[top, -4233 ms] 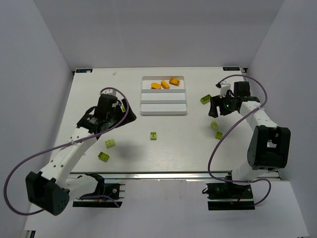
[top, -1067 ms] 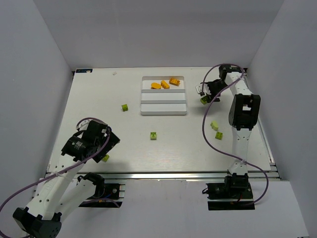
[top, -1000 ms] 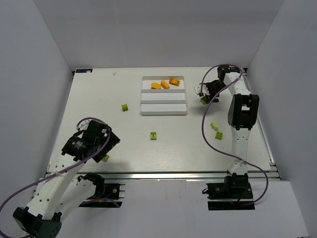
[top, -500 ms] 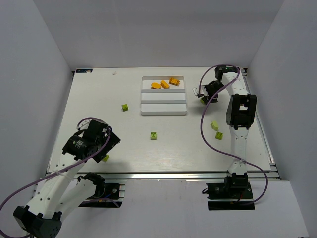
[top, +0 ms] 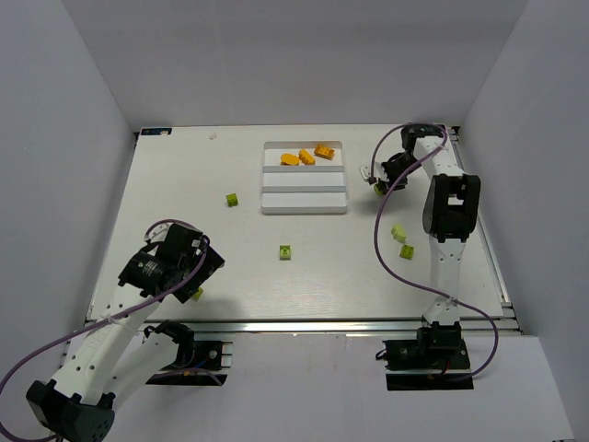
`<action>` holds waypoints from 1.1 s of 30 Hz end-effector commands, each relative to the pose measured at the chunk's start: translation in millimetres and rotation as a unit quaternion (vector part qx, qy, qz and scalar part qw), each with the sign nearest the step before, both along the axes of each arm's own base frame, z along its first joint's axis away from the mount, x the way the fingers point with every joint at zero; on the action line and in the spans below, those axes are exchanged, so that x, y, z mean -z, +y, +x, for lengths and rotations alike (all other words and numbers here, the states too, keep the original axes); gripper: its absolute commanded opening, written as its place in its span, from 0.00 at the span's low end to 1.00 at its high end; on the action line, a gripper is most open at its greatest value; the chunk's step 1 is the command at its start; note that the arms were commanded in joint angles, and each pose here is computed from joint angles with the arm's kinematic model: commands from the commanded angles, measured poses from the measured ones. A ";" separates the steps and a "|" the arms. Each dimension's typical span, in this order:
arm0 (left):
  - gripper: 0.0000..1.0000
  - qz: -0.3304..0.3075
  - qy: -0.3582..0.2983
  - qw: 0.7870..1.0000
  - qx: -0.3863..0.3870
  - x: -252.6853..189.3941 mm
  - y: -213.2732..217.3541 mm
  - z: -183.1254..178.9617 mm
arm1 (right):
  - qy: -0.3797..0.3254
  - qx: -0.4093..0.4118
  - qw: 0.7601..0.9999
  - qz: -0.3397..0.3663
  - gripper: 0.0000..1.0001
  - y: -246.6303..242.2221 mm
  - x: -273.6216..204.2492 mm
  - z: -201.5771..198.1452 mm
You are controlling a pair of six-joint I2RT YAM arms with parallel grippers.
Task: Sort the legos into containers by color
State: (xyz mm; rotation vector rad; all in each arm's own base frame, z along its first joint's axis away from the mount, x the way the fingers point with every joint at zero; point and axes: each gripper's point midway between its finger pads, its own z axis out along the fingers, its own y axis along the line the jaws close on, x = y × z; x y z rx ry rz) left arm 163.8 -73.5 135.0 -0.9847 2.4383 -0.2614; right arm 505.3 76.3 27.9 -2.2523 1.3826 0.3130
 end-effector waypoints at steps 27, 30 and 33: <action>0.98 0.079 0.046 0.996 -0.002 38.0 16.3 9.4 | 0.033 0.211 0.940 0.265 0.04 201.9 -152.1 14.5; 0.98 0.073 0.044 0.996 -0.008 38.5 15.7 8.1 | 0.024 0.215 0.940 0.265 0.06 210.1 -136.6 21.7; 0.98 0.069 0.040 0.997 -0.012 37.9 15.9 7.3 | 0.020 0.213 0.942 0.259 0.07 214.8 -123.5 26.0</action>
